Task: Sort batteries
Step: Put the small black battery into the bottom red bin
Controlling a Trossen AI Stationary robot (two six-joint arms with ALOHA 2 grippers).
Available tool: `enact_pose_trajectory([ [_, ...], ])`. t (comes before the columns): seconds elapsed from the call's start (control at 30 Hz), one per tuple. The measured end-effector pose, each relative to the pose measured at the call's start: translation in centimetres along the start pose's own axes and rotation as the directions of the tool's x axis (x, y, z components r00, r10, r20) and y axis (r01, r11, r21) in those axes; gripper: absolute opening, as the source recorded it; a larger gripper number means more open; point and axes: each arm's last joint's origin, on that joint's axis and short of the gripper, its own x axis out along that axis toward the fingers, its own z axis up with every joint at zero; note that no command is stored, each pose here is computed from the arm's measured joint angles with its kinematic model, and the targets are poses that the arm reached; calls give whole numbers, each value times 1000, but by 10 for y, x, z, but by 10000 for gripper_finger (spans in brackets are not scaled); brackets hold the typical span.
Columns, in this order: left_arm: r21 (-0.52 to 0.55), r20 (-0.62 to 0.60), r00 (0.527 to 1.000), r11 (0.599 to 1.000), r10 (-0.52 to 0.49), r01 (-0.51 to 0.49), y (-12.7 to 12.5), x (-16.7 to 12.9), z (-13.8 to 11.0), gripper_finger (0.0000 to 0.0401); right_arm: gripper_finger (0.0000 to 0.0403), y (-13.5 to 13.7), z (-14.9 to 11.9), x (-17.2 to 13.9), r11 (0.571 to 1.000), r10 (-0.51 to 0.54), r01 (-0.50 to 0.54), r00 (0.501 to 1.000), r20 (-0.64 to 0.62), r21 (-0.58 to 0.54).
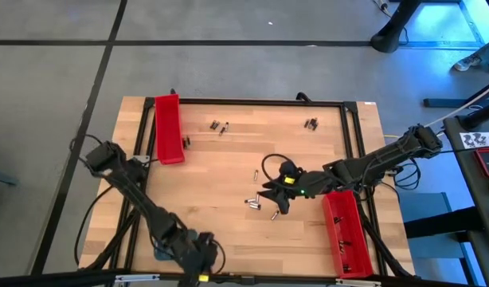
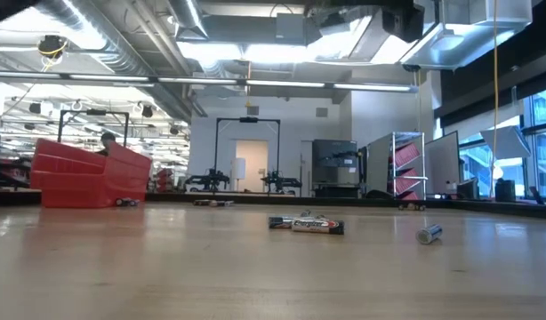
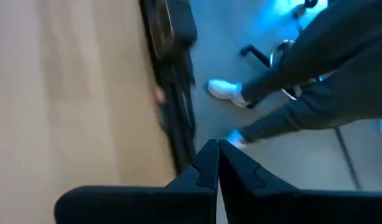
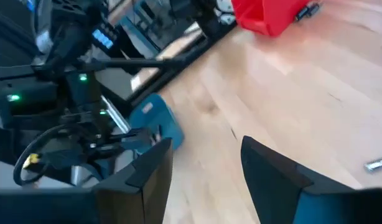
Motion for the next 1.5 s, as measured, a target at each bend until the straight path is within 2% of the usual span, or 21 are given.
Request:
enact_pose_trajectory([
  [0.13,-122,-22,999,992,32,-35,-4,21,-17,0,191,-1,-1,0,1000,-4,3,1000,-18,-7],
  [0.27,-166,11,996,982,89,-86,-2,36,-21,0,191,0,-2,0,1000,15,-16,999,-46,-26],
  [0.4,-149,29,993,983,114,-109,2,47,-16,0,191,0,-3,0,999,26,-28,998,-61,-26],
  [0.57,-63,36,994,992,108,-106,3,62,-16,0,191,0,-3,0,999,37,-39,997,-72,-25],
  [0.9,-75,-3,994,992,105,-105,19,86,-23,0,191,1,-4,0,997,71,-73,991,-112,-17],
  [1.07,-73,7,1000,997,3,-3,16,95,-22,0,191,1,-4,0,997,70,-72,991,-113,-17],
  [1.2,-49,6,1000,999,-13,13,11,95,-20,0,191,1,-4,0,998,65,-68,991,-116,-19],
  [1.5,-75,-8,995,993,95,-95,23,94,-18,0,191,1,-4,-1,997,66,-69,991,-116,-18],
])
